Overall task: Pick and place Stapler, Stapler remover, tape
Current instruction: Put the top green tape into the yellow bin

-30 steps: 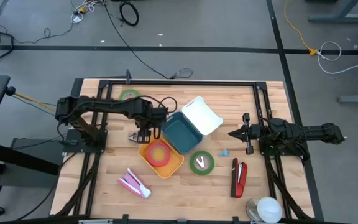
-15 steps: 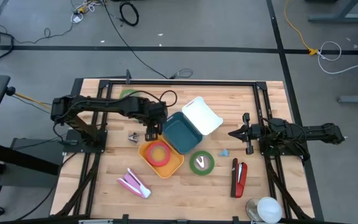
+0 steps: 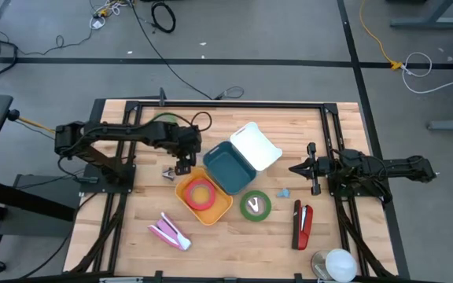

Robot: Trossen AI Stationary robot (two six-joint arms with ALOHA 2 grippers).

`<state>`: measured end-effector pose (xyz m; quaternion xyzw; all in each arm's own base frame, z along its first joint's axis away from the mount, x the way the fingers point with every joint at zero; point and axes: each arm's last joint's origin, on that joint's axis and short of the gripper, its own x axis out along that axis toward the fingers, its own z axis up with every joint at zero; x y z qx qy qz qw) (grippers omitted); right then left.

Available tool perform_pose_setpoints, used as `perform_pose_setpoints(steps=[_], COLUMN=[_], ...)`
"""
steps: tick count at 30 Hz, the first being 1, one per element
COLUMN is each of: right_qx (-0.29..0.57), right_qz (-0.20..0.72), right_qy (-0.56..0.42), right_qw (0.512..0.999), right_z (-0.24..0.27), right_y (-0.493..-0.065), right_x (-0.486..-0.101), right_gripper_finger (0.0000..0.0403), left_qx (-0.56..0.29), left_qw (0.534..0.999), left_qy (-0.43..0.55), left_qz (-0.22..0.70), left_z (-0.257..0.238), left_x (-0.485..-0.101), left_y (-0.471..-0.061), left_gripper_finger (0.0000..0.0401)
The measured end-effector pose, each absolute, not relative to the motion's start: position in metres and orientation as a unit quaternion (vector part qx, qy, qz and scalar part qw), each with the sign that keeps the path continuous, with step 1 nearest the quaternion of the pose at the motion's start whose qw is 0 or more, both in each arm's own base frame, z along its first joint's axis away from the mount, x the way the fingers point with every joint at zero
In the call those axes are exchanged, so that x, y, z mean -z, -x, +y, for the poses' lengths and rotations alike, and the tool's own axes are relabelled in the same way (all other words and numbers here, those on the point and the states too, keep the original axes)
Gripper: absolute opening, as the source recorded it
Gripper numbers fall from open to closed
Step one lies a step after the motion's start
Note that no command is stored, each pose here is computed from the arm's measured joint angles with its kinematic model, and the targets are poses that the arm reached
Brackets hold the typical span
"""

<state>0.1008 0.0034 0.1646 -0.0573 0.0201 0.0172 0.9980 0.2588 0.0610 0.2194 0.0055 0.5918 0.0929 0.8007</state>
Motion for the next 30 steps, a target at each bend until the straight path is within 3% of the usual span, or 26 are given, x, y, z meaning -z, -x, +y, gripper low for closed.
perform_pose_setpoints(steps=[30], right_qx=[-0.017], right_qz=[0.02], right_qy=[0.057], right_qw=[0.998], right_z=[0.003], right_y=[-0.101], right_x=[-0.165], right_gripper_finger=[0.0013], left_qx=[-0.168], left_qw=[0.785], left_qy=[0.051], left_qz=[0.594], left_z=[0.109], left_x=[-0.212], left_y=[-0.239], left_gripper_finger=[0.0273])
